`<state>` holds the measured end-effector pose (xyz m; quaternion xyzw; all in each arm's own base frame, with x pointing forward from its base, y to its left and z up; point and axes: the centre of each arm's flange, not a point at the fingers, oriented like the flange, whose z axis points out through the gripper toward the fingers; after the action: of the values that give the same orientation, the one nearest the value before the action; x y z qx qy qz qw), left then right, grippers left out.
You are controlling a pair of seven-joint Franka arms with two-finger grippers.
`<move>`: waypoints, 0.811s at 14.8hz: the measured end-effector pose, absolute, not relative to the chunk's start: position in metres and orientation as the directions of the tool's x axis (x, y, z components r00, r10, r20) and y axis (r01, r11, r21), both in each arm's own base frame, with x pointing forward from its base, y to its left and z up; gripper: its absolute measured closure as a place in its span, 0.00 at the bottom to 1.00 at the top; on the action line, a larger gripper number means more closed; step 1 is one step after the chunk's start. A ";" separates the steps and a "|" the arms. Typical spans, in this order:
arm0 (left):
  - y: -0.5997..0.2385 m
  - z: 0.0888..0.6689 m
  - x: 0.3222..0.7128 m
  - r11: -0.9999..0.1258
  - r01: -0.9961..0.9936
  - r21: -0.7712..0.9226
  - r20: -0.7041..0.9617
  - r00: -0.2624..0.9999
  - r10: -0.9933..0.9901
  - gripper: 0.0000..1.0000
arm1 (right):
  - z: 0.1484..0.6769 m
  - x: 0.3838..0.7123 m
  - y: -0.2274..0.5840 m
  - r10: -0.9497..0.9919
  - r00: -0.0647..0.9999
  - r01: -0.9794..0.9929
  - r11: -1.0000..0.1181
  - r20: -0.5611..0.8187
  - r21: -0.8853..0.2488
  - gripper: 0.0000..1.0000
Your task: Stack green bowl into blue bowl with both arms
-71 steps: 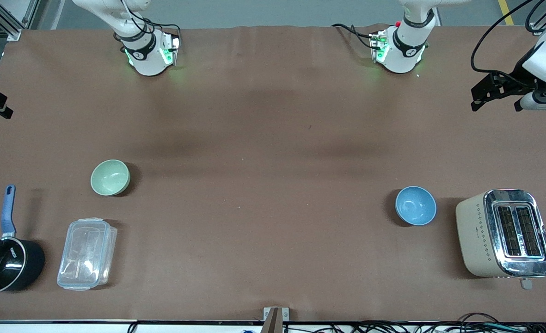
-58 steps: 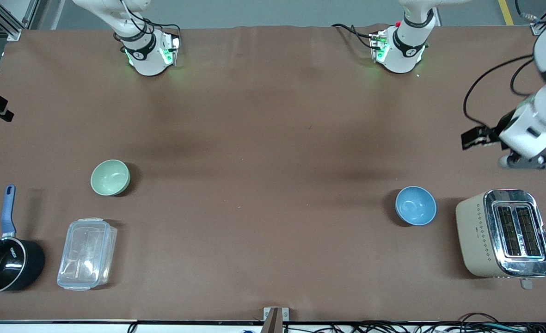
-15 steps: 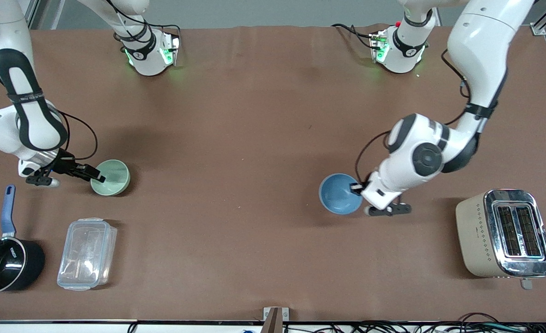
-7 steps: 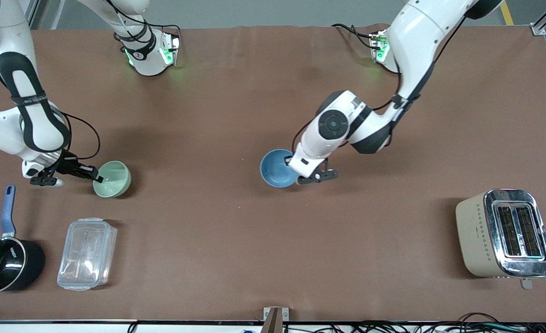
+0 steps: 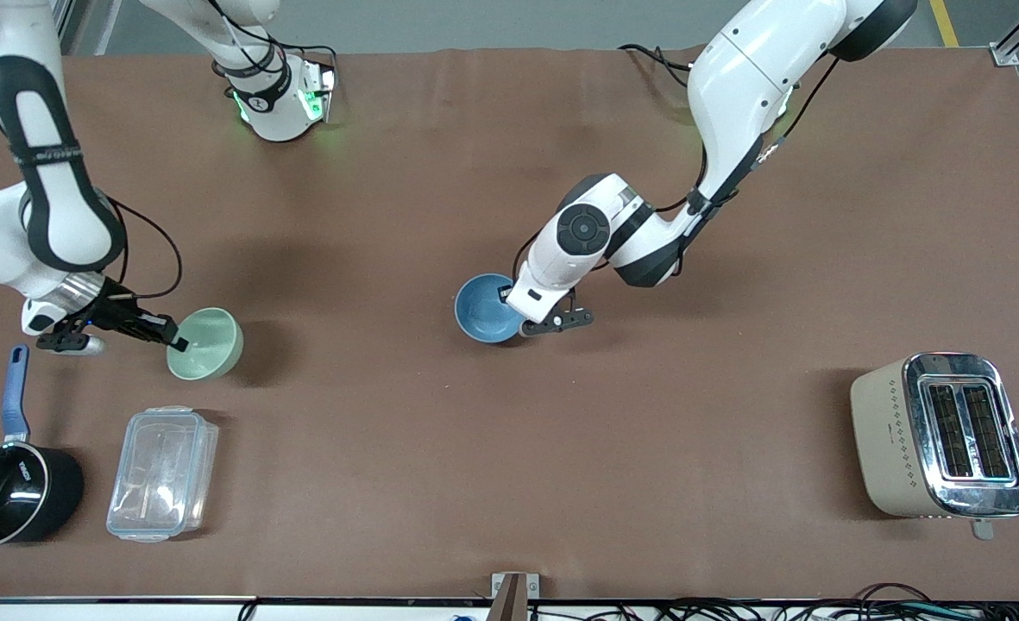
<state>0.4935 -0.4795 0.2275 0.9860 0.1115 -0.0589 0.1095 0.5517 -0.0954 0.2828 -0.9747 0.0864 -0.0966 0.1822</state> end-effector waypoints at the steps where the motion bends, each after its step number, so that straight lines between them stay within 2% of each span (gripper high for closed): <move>1: -0.480 0.226 0.494 -0.951 0.233 0.204 -0.142 0.968 0.207 0.95 | 0.294 0.555 -0.075 -0.209 0.965 -0.136 -0.915 0.158 -0.380 0.96; 4: -0.485 0.218 0.490 -0.951 0.230 0.205 -0.149 0.968 0.202 0.93 | 0.309 0.560 -0.017 -0.225 0.966 -0.160 -0.907 0.128 -0.389 0.96; 5: -0.485 0.218 0.491 -0.951 0.231 0.206 -0.148 0.968 0.203 0.87 | 0.310 0.561 -0.001 -0.209 0.970 -0.151 -0.915 0.120 -0.373 0.96; 9: -0.467 0.236 0.523 -0.951 0.234 0.201 -0.077 0.972 0.223 0.48 | 0.317 0.559 0.055 -0.206 0.975 -0.170 -0.933 0.084 -0.316 0.96; 12: -0.427 0.299 0.564 -0.960 0.253 0.123 -0.019 0.967 0.253 0.20 | 0.321 0.551 0.109 -0.235 0.971 -0.208 -0.927 0.049 -0.312 0.96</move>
<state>0.5642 -0.4269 0.2994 0.9898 0.1277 -0.0013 0.0625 0.5510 0.1094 0.3206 -0.9806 0.1129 -0.0428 0.1544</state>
